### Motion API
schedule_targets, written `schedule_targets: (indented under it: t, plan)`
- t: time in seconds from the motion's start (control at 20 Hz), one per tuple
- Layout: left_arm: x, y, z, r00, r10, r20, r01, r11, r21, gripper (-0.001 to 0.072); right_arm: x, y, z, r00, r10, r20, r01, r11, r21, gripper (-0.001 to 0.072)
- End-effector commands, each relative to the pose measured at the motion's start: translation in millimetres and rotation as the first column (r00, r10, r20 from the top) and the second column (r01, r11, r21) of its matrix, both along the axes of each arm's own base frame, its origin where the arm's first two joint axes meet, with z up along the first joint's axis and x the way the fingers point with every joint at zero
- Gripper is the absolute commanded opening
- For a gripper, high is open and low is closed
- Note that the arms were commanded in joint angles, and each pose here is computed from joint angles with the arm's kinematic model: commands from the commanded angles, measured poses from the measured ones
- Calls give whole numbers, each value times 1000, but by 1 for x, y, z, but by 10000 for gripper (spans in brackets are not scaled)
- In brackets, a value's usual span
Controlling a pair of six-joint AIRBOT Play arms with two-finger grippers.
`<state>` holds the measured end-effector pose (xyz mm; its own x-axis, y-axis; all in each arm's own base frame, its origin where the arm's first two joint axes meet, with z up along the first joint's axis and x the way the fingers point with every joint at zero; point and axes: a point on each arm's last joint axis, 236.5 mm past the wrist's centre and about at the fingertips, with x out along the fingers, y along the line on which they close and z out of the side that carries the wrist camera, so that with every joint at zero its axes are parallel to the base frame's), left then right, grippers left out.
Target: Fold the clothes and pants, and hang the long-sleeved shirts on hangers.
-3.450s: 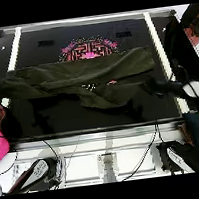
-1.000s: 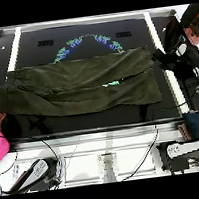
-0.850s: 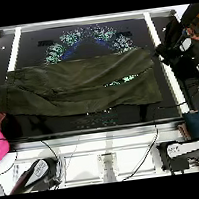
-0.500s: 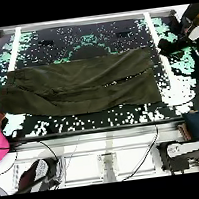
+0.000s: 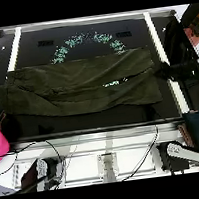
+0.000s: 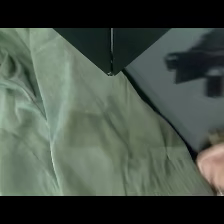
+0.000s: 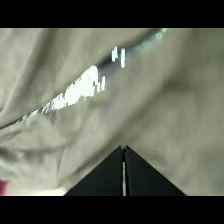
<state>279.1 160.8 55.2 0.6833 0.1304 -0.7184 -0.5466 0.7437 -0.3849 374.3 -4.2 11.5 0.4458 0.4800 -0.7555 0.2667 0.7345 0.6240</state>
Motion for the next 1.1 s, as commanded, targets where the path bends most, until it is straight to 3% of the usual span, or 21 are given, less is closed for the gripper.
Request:
schedule_targets:
  t: [0.0, 0.1, 0.15, 0.2, 0.25, 0.5, 0.55, 0.7, 1.05]
  plan:
    - [-10, 5, -18, 999, 14, 29, -11, 996, -88, 44, -63, 12, -20, 997, -81, -14, 82, 994, 72, 9]
    - [-19, 27, -27, 995, 95, 18, -92, 989, -114, 79, -83, 16, -26, 994, -108, -16, 109, 992, 70, 10]
    - [-24, 36, -32, 990, 142, 11, -139, 981, -136, 239, -87, 18, -24, 995, -104, -11, 105, 992, 69, 10]
    - [-27, 43, -37, 981, 193, 4, -189, 967, -169, 468, -87, 21, -19, 996, -92, -4, 92, 993, 79, 11]
    - [-29, 47, -42, 971, 237, -8, -233, 949, -212, 526, -85, 23, -14, 996, -90, 4, 89, 992, 89, 11]
    - [-10, 41, -66, 963, 268, -12, -253, 891, -376, 521, -69, 29, 8, 990, -126, 62, 115, 979, 167, 11]
    - [-6, 38, -72, 967, 253, -19, -240, 888, -392, 488, -67, 30, 10, 989, -130, 66, 117, 977, 176, 11]
    - [2, 26, -92, 981, 185, -54, -191, 895, -404, 466, -66, 31, 12, 988, -135, 71, 119, 975, 188, 12]
    - [27, 17, -132, 982, 152, -110, -183, 908, -378, 469, -64, 40, 23, 988, -135, 80, 111, 962, 249, 12]
